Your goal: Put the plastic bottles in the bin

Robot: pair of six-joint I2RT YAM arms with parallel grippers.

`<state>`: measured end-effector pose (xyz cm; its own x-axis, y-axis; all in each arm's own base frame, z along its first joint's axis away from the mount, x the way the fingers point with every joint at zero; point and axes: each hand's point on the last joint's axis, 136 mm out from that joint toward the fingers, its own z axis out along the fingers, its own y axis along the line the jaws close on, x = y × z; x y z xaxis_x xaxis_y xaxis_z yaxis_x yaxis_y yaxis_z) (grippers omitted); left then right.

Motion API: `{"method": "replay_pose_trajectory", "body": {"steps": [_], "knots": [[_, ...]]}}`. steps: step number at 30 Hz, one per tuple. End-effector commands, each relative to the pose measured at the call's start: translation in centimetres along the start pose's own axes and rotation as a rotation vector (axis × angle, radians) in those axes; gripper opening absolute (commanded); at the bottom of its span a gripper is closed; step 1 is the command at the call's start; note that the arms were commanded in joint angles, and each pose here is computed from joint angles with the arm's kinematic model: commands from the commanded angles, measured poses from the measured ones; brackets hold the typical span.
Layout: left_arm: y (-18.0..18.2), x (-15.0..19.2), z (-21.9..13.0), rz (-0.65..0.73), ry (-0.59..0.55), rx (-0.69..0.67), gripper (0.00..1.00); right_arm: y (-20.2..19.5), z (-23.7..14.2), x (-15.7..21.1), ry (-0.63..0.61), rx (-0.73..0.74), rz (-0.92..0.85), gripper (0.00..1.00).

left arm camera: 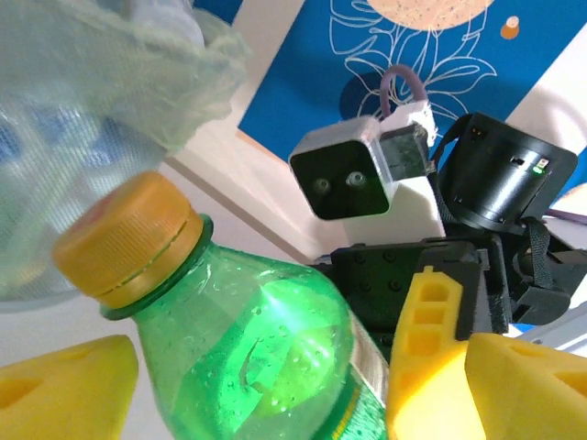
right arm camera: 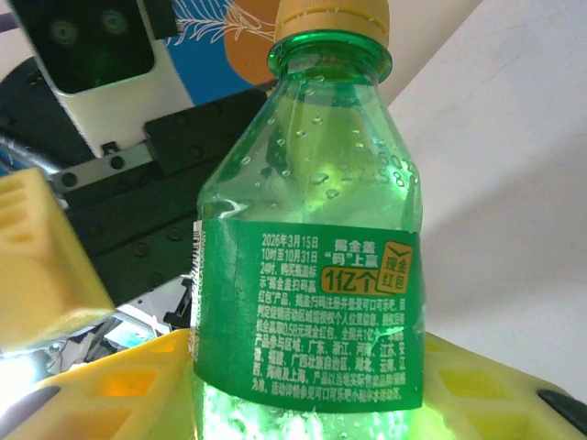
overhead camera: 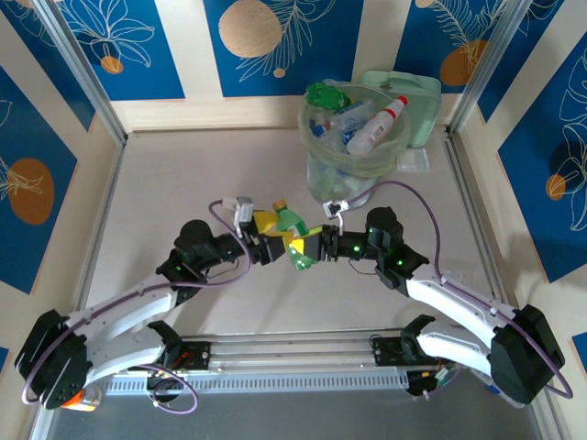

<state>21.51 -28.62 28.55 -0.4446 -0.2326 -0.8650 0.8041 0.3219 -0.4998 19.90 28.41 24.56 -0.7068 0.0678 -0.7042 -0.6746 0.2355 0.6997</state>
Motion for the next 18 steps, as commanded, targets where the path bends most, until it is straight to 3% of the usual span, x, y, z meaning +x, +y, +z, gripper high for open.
{"method": "replay_pose_trajectory", "body": {"steps": [1,6,11,18], "knots": [[0.7,-1.3,-1.5,-0.002,-0.058,-0.115,0.98,-0.3,-0.4,0.2,-0.019,0.044,-0.04,0.42],[3.9,-2.0,-5.4,-0.012,-0.115,-0.397,1.0,-0.9,-0.5,0.3,-0.03,0.162,-0.131,0.4],[6.2,-2.2,-9.3,0.01,-0.182,-0.589,1.0,-1.2,-1.0,-0.7,-0.041,0.303,-0.24,0.37],[7.6,-1.8,-11.6,-0.015,-0.253,-0.678,1.0,1.4,-4.5,-5.6,-0.17,0.514,-0.381,0.37]]}}
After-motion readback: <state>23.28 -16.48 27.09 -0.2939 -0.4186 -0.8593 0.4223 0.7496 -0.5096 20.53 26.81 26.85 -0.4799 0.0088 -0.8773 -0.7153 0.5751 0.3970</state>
